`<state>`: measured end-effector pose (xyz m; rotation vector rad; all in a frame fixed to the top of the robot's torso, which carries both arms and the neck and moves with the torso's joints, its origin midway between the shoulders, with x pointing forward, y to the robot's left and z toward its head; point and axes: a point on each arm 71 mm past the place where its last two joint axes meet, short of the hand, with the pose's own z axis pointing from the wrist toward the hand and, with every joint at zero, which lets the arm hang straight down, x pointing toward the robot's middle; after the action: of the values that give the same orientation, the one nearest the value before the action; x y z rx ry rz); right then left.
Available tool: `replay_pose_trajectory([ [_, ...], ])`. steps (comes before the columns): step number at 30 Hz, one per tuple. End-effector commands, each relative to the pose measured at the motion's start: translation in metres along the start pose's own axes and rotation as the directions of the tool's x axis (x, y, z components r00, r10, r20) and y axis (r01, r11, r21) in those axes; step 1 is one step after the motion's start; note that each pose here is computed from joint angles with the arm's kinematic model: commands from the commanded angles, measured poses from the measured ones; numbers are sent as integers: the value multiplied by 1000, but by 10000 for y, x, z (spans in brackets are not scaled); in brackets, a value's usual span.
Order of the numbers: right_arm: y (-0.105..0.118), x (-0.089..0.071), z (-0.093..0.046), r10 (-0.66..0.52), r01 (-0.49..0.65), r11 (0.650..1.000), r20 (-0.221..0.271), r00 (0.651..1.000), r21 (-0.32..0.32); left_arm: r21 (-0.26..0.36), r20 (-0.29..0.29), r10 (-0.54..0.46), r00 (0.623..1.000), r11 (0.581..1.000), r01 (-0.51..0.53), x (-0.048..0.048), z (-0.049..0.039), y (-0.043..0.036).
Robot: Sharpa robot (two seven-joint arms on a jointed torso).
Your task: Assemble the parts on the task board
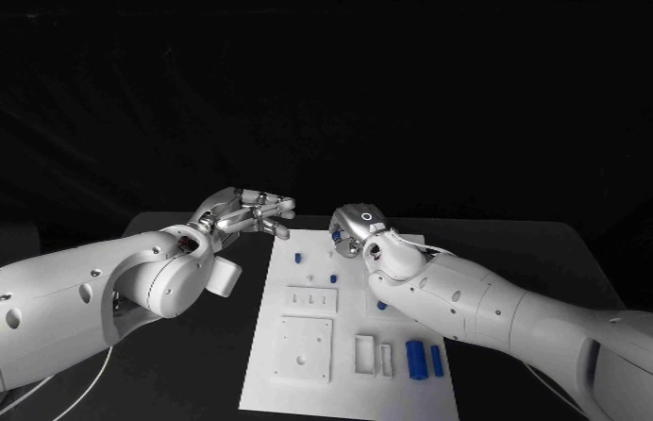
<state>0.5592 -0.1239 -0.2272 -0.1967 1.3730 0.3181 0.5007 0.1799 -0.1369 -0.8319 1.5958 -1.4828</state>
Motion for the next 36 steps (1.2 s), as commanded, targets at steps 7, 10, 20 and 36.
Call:
replay_pose_trajectory([
  [7,12,15,15,-10,10,1000,-14,1000,0,11,-22,3,1000,1000,-3,31,13,-28],
  [10,13,25,20,-10,10,1000,-20,1000,0,12,-23,4,1000,1000,-3,37,17,-30],
  [20,27,46,34,-10,10,1000,-26,1000,0,13,-26,4,1000,1000,-3,44,21,-37],
  [36,9,78,40,-15,15,1000,-48,999,4,16,-29,7,1000,1000,-7,54,54,-47],
])
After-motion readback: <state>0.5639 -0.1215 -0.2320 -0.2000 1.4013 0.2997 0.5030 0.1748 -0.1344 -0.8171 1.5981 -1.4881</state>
